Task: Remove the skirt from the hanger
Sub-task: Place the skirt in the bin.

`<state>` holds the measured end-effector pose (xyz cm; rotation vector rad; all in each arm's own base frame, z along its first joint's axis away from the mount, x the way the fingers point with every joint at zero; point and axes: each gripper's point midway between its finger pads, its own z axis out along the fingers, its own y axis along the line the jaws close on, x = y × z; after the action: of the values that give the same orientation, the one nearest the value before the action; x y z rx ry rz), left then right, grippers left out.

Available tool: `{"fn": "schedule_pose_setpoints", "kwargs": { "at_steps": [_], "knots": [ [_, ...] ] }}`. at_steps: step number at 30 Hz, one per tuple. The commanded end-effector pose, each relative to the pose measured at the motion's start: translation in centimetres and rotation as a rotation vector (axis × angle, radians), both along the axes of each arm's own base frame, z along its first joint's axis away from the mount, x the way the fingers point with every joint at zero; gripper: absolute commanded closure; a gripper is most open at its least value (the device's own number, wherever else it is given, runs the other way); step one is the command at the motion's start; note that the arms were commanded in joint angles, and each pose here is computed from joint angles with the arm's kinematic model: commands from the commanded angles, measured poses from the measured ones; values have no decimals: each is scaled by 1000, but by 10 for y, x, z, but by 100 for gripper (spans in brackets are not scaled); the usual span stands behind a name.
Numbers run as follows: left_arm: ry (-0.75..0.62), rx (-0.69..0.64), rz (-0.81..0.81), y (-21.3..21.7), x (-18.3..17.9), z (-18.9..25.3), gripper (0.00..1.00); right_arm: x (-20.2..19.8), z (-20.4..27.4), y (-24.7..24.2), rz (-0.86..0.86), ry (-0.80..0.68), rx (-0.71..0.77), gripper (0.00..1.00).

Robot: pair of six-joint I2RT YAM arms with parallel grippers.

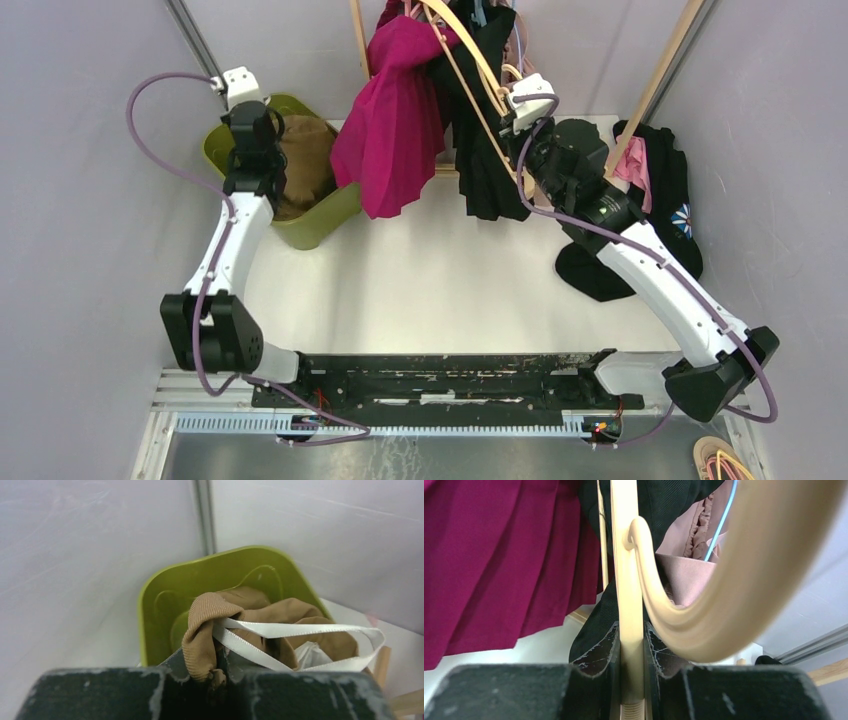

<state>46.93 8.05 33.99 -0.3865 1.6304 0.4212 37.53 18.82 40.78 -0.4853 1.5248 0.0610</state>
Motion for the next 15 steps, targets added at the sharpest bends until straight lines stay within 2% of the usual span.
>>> {"fn": "schedule_pose_setpoints", "kwargs": {
  "at_steps": [1,2,3,4,11,15],
  "knots": [
    [-84,-35,190,26,-40,13,97,-22,68,-12,10,-127,136,99],
    [-63,-30,227,31,-45,5,94,-25,70,-14,13,-126,137,99],
    [-45,-29,238,33,-47,-2,85,-28,71,-15,14,-126,134,99],
    [-19,-31,242,33,-49,-9,70,-31,74,-18,8,-125,133,99],
    [27,-62,220,27,-56,-27,18,-49,95,-60,-126,-182,75,99],
    [49,-85,123,8,-46,-28,3,-50,95,-83,-234,-182,26,99]
  ]
}}
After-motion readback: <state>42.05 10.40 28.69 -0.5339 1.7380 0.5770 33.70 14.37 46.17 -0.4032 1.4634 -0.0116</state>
